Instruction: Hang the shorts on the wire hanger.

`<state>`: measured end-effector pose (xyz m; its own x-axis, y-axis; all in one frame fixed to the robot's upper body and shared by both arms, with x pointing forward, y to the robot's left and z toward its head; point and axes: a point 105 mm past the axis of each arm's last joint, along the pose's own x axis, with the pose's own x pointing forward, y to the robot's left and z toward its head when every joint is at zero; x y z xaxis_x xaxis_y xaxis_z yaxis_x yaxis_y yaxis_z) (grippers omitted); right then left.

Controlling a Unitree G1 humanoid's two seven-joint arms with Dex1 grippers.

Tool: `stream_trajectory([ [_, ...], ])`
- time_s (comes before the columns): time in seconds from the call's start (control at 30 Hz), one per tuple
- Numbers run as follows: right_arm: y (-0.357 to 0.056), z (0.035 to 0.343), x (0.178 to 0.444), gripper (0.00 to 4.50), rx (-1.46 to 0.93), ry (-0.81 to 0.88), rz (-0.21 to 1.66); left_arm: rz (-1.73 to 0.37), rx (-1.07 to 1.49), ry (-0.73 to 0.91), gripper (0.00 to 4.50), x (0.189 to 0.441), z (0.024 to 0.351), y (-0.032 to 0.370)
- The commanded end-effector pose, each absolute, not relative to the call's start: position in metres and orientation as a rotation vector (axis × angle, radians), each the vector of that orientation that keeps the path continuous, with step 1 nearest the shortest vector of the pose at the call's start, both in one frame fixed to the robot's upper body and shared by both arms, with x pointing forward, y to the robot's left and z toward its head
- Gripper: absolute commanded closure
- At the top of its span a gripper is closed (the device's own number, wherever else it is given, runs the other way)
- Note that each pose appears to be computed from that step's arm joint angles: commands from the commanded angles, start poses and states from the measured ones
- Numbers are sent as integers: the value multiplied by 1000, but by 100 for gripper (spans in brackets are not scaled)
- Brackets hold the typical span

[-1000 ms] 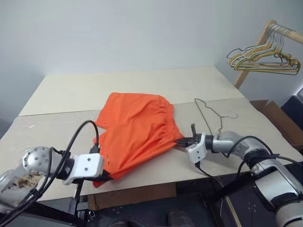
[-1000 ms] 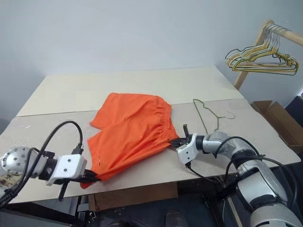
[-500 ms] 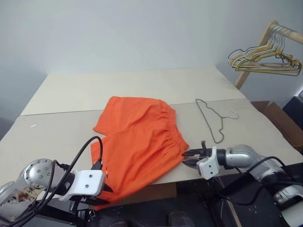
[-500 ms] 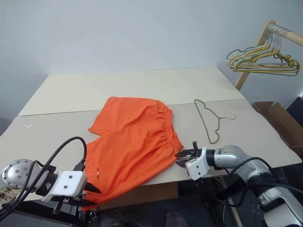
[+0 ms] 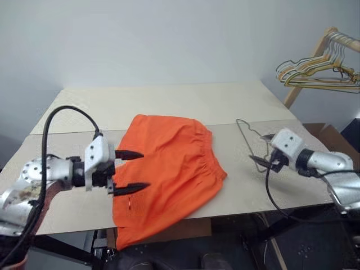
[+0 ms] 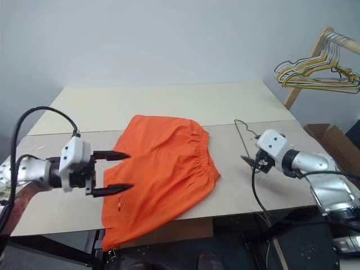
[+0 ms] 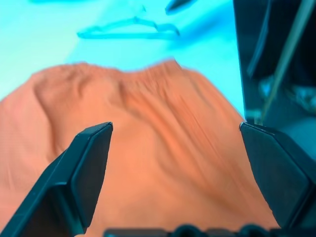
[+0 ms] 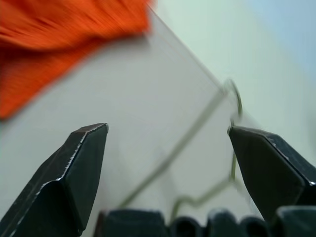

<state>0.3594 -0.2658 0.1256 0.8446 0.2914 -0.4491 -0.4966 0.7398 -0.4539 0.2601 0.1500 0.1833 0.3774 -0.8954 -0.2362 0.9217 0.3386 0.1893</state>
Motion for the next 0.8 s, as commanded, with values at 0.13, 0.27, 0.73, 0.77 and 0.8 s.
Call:
stream_trajectory([
  [0.13,-306,107,381,0,-475,605,80,-1193,225,35,2,269,201,137],
  [0.27,-308,89,382,0,-407,712,53,-1191,227,38,2,268,200,137],
  [0.73,-302,59,379,299,-249,868,87,-1213,248,53,0,267,199,138],
  [0.77,-302,59,379,336,-242,871,84,-1215,249,54,0,267,199,138],
  [0.8,-303,60,378,371,-236,872,85,-1218,250,56,0,267,199,138],
])
